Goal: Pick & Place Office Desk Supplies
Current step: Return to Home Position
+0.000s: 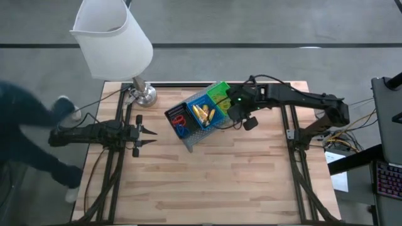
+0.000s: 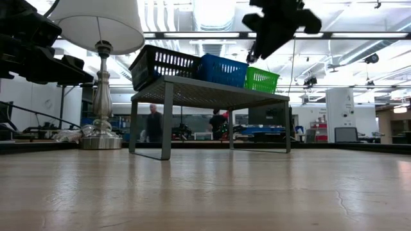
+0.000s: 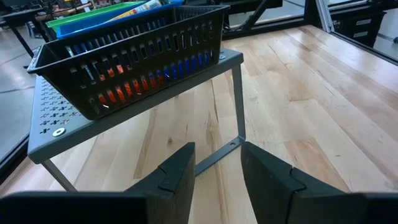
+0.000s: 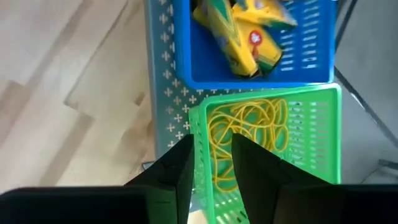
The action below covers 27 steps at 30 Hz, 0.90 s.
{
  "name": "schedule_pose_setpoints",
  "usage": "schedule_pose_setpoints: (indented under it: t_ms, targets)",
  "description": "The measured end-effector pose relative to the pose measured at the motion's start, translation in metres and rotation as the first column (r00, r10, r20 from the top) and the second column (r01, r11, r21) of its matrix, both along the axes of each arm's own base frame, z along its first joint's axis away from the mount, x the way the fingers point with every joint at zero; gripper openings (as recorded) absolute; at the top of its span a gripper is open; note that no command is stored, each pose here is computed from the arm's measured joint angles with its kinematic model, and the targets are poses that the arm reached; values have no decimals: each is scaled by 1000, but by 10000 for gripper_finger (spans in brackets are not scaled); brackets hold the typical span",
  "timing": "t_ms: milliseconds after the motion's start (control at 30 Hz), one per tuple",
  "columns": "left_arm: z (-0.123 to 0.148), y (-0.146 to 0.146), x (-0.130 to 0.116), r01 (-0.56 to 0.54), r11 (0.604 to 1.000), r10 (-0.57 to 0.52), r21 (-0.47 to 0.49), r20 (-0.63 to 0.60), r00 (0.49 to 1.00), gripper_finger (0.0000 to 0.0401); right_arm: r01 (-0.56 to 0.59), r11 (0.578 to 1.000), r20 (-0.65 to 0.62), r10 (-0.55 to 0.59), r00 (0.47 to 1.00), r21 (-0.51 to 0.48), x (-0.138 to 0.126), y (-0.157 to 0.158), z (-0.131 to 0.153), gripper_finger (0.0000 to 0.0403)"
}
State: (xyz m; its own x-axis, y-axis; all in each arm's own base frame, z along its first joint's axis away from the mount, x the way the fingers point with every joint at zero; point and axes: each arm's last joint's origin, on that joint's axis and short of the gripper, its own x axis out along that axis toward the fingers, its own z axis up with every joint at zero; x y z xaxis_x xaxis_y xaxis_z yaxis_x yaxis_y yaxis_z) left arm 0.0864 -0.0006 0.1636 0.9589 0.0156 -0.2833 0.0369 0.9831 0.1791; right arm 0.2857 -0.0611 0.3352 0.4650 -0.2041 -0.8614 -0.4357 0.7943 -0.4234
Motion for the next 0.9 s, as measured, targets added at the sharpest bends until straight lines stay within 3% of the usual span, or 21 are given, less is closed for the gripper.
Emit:
schedule_pose_setpoints:
  t_ms: [367, 533, 700, 900]
  targets:
    - [0, 0, 0, 0, 1000, 0, 0, 0, 1000, 133, 190, 951, 154, -231, 961, 242, -22, 39, 29, 96]
    - [0, 0, 0, 0, 1000, 0, 0, 0, 1000, 133, 37, 906, 171, -119, 978, 421, -26, 62, 36, 85]
    - [0, 0, 0, -1, 1000, 1, 0, 0, 1000, 133, -75, 804, 230, -78, 970, 589, -17, 80, 37, 69]
    - [0, 0, 0, 0, 1000, 0, 0, 0, 1000, 133, -322, 749, 444, 41, 895, 580, 5, 108, 28, 51]
